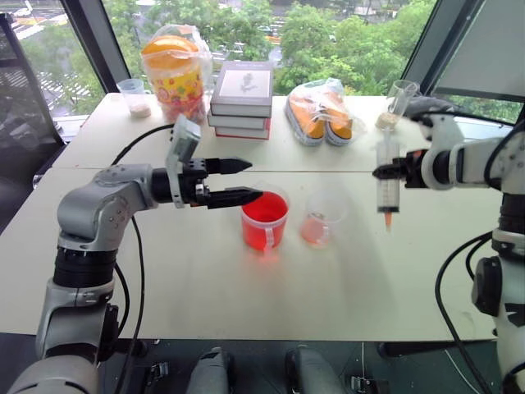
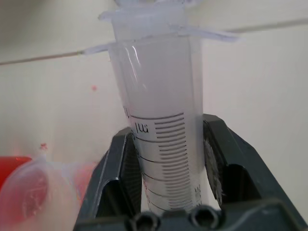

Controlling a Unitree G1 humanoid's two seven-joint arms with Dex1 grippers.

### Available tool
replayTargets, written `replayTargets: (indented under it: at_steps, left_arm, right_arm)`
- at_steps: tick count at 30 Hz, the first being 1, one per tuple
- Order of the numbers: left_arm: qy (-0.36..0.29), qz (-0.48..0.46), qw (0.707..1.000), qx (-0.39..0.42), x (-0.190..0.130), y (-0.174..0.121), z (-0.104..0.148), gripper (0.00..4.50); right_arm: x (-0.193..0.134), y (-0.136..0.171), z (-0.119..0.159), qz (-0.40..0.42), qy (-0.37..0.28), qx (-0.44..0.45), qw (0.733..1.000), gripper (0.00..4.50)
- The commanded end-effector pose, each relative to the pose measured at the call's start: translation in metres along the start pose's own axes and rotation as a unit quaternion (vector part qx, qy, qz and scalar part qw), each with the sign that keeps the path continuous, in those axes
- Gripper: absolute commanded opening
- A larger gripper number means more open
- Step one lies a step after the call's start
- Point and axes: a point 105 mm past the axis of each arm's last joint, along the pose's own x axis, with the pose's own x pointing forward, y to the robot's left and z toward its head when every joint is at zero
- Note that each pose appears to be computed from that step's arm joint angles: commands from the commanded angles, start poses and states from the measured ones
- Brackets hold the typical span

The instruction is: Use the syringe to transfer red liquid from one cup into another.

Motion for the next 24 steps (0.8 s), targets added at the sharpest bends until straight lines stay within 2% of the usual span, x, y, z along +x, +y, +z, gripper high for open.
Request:
replayTargets:
  at_steps: [1, 7, 10, 13, 16, 19, 24]
  left_arm:
    - [-0.011, 0.002, 1.0, 0.015, -0.004, -0.005, 0.008, 4.45]
    - [-0.005, 0.011, 1.0, 0.015, -0.002, -0.008, 0.004, 4.45]
    - [0.0, 0.013, 1.0, 0.013, -0.002, -0.009, 0.001, 4.5]
    - [0.003, 0.016, 1.0, 0.009, -0.003, -0.009, -0.002, 4.5]
    - [0.006, 0.02, 1.0, 0.006, -0.005, -0.009, -0.004, 4.5]
    - [0.018, 0.035, 0.999, 0.005, -0.014, -0.005, -0.007, 4.5]
    - [0.032, 0.055, 0.998, 0.006, -0.027, 0.0, -0.009, 4.5]
  right_arm:
    - [0.009, -0.01, -0.015, -0.005, 0.05, 0.005, 0.999, 1.43]
    - [0.036, -0.021, -0.051, -0.017, 0.122, -0.006, 0.992, 1.43]
    - [0.043, -0.026, -0.065, -0.022, 0.14, -0.003, 0.99, 2.87]
    - [0.04, -0.024, -0.061, -0.013, 0.129, 0.0, 0.992, 4.45]
    - [0.03, -0.023, -0.046, -0.005, 0.096, -0.005, 0.995, 4.49]
    - [-0.009, -0.01, -0.011, 0.022, -0.006, -0.082, 0.996, 4.49]
    - [-0.063, 0.018, -0.001, 0.083, -0.11, -0.174, 0.975, 4.49]
